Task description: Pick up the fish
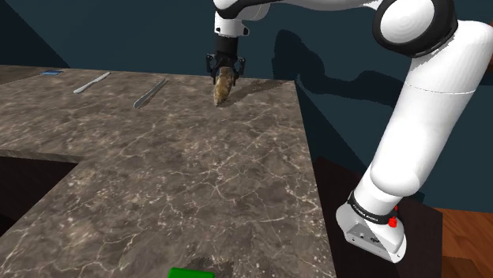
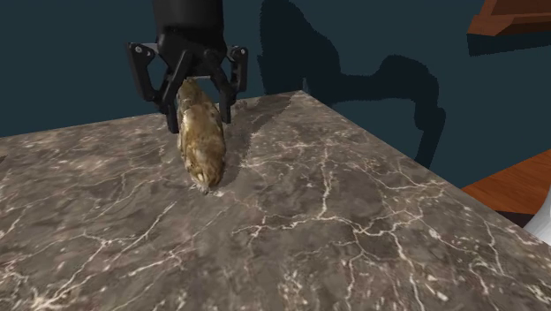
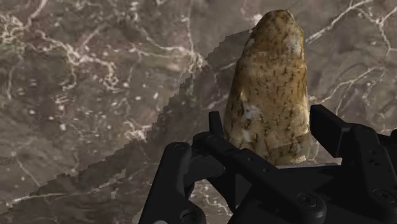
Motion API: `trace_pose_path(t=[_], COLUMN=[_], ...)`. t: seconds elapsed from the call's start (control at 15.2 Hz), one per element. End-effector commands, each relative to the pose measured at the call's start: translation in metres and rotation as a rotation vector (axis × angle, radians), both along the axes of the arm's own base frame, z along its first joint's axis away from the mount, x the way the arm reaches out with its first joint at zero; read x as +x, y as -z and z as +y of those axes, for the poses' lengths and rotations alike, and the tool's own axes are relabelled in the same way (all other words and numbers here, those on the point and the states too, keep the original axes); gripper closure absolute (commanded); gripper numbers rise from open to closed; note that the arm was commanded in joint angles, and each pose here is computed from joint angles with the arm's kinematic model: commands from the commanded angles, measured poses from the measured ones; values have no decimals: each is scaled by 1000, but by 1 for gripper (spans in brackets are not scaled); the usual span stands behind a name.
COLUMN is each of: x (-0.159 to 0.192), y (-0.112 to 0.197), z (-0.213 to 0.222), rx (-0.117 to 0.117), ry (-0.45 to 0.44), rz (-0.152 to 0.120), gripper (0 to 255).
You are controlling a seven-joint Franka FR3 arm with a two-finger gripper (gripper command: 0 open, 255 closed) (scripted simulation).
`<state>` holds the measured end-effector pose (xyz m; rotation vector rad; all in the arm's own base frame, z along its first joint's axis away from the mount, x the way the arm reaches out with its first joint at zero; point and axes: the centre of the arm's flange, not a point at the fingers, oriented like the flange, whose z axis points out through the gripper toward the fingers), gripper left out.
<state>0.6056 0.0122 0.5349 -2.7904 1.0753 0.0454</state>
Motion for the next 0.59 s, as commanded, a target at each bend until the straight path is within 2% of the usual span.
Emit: trace_pose_path(t=[0.0,0.4,0.53], x=[0,0,0], y=[-11,-42,-43], z=[-2,-2,-2], rx=[0,0,0], ry=[0,0,0], rz=[0,0,0], gripper=[255,255,255])
